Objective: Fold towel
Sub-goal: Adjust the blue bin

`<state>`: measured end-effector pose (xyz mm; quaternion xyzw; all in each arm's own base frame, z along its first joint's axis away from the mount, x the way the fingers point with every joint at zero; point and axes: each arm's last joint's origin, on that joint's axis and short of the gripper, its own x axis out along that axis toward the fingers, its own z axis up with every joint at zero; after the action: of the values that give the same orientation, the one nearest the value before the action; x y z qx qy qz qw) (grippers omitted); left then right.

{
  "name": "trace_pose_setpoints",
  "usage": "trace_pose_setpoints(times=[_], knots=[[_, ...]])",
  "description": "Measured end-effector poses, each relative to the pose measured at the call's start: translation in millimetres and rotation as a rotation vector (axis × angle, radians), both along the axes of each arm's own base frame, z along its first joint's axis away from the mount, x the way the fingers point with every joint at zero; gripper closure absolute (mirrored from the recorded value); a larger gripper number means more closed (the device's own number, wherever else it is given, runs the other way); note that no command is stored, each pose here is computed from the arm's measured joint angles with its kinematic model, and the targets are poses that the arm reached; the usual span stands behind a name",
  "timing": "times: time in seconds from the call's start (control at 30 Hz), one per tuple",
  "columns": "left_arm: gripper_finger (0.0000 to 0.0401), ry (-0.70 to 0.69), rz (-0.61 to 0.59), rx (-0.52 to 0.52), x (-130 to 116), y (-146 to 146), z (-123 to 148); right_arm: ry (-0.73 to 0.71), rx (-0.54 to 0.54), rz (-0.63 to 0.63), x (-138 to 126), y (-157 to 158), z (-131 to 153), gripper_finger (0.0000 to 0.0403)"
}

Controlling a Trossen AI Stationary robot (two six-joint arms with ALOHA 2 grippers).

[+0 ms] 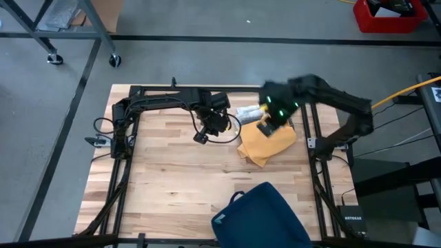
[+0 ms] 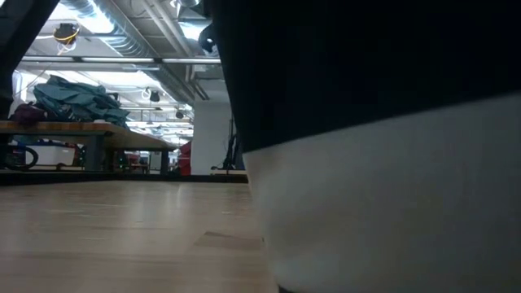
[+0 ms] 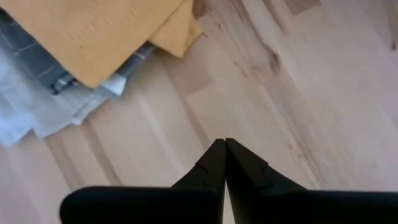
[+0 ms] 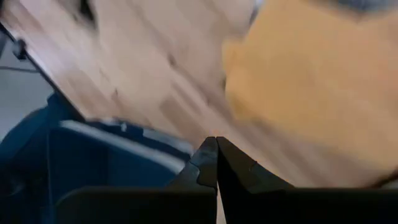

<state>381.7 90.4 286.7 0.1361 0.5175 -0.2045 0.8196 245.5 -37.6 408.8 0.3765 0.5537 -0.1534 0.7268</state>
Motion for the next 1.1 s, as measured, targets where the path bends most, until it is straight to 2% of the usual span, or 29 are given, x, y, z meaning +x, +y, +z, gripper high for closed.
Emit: trace_pose_setpoints(times=[0.17, 0.3, 0.47, 0.67, 0.83, 1.0, 1.1], knots=[[0.0400, -0.054, 0.015, 0.008, 0.9, 14.3, 1.8, 0.110, 0.059, -0.068, -19.3, 54.2, -12.8, 0.0398], [0.0400, -0.239, -0.017, -0.080, 11.2, 23.7, 9.8, 0.180, 0.103, -0.086, -23.5, 95.0, -23.3, 0.0398], [0.0400, -0.431, -0.096, -0.137, 31.9, 24.9, 10.1, 0.065, 0.157, 0.022, -11.1, 141.4, -31.9, 0.0398], [0.0400, -0.478, -0.133, -0.120, 52.3, 23.3, -10.0, -0.115, 0.154, 0.108, 7.7, 183.8, -44.0, 0.0398], [0.0400, -0.496, -0.122, -0.107, 56.4, 32.1, -17.2, -0.019, 0.120, 0.088, 14.9, 210.5, -68.3, 0.0398], [0.0400, -0.566, -0.058, -0.090, 50.8, 56.3, -6.5, 0.062, 0.096, 0.092, 22.4, 235.3, -94.2, 0.0398], [0.0400, -0.600, -0.026, -0.124, 46.9, 70.6, -3.0, 0.109, 0.092, 0.079, 27.2, 244.1, -107.6, 0.0398]])
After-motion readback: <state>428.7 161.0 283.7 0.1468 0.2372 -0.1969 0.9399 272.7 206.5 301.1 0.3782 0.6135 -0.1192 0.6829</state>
